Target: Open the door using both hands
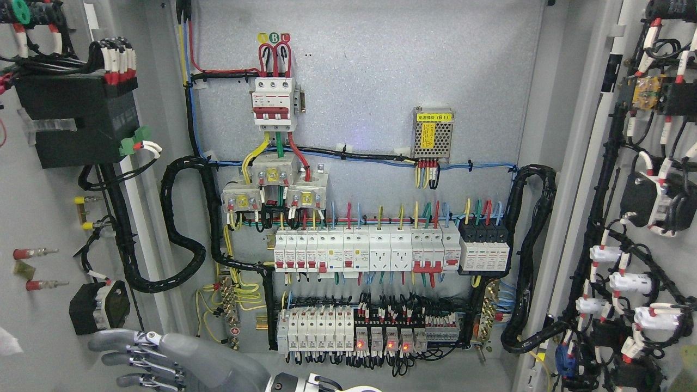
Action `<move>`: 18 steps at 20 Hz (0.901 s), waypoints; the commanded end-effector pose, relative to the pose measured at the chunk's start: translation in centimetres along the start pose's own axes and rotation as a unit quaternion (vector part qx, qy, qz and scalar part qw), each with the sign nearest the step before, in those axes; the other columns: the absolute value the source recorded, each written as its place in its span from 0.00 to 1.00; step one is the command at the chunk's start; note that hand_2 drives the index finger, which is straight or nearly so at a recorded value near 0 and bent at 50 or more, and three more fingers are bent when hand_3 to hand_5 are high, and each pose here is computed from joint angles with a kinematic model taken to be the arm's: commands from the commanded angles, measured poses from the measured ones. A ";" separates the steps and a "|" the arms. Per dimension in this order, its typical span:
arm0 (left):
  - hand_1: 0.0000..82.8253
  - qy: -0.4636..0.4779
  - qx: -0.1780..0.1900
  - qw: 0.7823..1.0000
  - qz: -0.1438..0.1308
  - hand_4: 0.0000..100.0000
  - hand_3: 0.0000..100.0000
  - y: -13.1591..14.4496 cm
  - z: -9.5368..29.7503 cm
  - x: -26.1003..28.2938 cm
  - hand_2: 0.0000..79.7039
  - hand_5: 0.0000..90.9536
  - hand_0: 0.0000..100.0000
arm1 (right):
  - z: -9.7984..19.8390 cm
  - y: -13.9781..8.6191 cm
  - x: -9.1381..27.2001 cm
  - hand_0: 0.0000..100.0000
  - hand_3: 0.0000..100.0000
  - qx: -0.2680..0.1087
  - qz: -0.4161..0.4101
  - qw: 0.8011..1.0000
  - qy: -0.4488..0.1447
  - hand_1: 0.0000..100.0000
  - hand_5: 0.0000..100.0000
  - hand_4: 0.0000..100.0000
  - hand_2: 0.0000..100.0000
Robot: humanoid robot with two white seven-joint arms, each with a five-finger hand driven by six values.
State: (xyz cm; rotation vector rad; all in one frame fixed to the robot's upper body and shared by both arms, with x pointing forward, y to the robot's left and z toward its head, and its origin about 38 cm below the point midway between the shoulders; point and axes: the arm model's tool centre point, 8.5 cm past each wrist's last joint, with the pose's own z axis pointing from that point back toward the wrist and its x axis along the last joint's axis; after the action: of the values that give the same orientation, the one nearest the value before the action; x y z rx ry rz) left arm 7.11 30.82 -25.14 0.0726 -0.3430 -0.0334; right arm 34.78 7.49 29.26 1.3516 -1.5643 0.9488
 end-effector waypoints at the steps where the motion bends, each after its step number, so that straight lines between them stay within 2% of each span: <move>1: 0.00 -0.075 -0.030 0.997 -0.013 0.04 0.03 0.0 0.2 3.1 0.03 0.00 0.30 | 2.4 1.6 2.8 0.22 0.00 -0.020 -0.005 0.994 -0.103 0.00 0.00 0.00 0.00; 3: 0.00 -0.113 -0.088 0.989 -0.025 0.04 0.03 -1.0 0.8 4.9 0.03 0.00 0.30 | 4.5 1.1 2.3 0.22 0.00 -0.042 0.013 0.994 -0.105 0.00 0.00 0.00 0.00; 5: 0.00 -0.153 -0.158 0.975 -0.044 0.04 0.03 -2.1 1.7 6.9 0.03 0.00 0.30 | 6.5 1.8 0.9 0.22 0.00 -0.061 0.026 0.993 -0.102 0.00 0.00 0.00 0.00; 7: 0.00 -0.195 -0.211 0.956 -0.066 0.04 0.03 -3.1 2.9 9.2 0.03 0.00 0.30 | 8.4 2.5 -0.7 0.22 0.00 -0.078 0.049 0.992 -0.092 0.00 0.00 0.00 0.00; 10: 0.00 -0.274 -0.229 0.929 -0.095 0.04 0.03 -3.7 5.3 13.5 0.03 0.00 0.30 | 11.9 2.9 -2.1 0.22 0.00 -0.127 0.085 0.982 -0.111 0.00 0.00 0.00 0.00; 13: 0.00 -0.363 -0.241 0.891 -0.126 0.04 0.03 -4.7 9.2 17.1 0.03 0.00 0.30 | 16.4 3.2 -2.8 0.22 0.00 -0.173 0.132 0.970 -0.111 0.00 0.00 0.00 0.00; 18: 0.00 -0.455 -0.298 0.822 -0.168 0.04 0.03 -7.3 14.9 21.2 0.03 0.00 0.30 | 23.9 3.3 -3.3 0.22 0.00 -0.226 0.176 0.954 -0.087 0.00 0.00 0.00 0.00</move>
State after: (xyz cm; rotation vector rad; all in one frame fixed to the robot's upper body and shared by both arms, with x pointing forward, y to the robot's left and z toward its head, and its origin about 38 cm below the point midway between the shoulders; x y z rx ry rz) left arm 14.02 25.68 -17.75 -0.4321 -0.8028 -0.3167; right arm 29.94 -4.07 20.70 1.1513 -2.0252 0.5758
